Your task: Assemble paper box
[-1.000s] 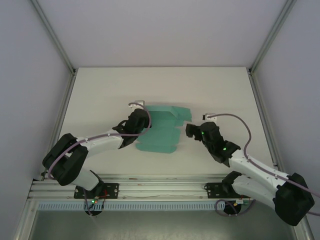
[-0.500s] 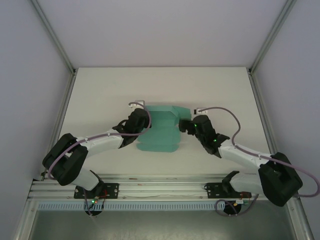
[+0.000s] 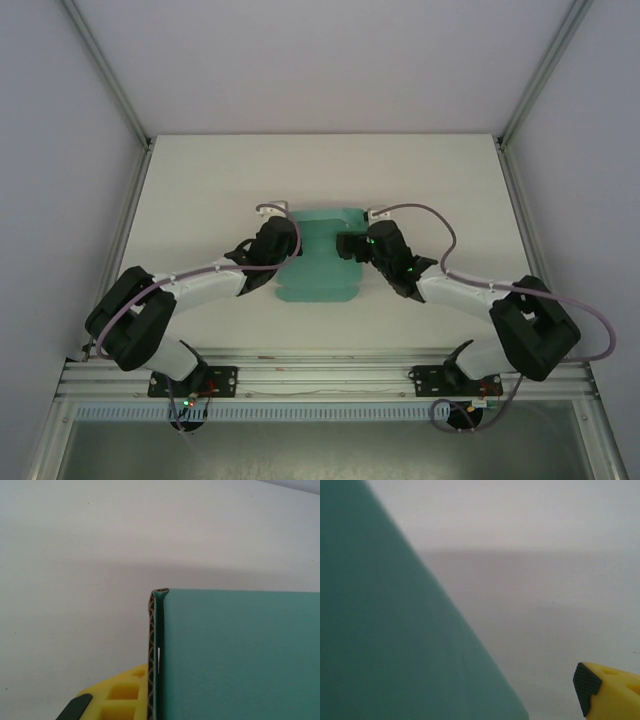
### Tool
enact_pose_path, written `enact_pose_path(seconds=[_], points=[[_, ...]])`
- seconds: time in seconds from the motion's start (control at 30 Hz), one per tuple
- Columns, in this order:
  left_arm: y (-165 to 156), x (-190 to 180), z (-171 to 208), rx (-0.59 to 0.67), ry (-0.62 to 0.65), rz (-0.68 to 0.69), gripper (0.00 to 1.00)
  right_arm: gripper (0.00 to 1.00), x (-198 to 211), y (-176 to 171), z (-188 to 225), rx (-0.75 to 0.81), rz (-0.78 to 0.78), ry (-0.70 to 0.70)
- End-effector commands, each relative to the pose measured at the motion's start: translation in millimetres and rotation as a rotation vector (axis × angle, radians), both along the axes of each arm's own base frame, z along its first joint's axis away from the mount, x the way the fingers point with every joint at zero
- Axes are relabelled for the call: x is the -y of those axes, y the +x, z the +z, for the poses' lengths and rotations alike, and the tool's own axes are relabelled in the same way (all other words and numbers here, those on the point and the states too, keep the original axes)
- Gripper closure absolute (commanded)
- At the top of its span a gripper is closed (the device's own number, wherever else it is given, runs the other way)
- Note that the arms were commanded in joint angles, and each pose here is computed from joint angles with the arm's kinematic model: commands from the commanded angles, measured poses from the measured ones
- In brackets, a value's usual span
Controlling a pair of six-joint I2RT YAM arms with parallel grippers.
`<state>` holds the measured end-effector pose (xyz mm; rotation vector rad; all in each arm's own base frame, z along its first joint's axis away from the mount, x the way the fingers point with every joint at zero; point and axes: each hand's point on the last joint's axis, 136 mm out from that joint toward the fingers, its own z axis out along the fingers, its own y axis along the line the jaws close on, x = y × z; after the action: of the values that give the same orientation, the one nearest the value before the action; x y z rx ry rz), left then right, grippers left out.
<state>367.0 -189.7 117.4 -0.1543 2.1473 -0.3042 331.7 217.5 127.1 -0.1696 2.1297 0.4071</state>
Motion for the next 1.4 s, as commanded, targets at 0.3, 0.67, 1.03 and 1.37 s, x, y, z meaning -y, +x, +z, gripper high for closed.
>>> enact_pose_path(seconds=[0.3, 0.67, 1.03, 1.37], points=[[4.3, -2.5, 4.1, 0.013, 0.032, -0.013, 1.00, 0.03, 104.6, -55.8, 61.3, 0.157, -0.195, 0.026], [5.9, 8.2, 3.6, 0.009, 0.027, -0.077, 1.00, 0.29, 81.1, -42.5, 53.6, 0.054, 0.169, 0.048], [5.1, 14.8, -0.1, -0.008, 0.030, -0.116, 1.00, 0.41, 22.9, -46.3, 53.0, -0.008, 0.577, 0.081], [7.2, 17.5, -2.6, -0.018, 0.033, -0.121, 1.00, 0.44, -4.9, -52.1, 40.7, -0.037, 0.676, 0.111]])
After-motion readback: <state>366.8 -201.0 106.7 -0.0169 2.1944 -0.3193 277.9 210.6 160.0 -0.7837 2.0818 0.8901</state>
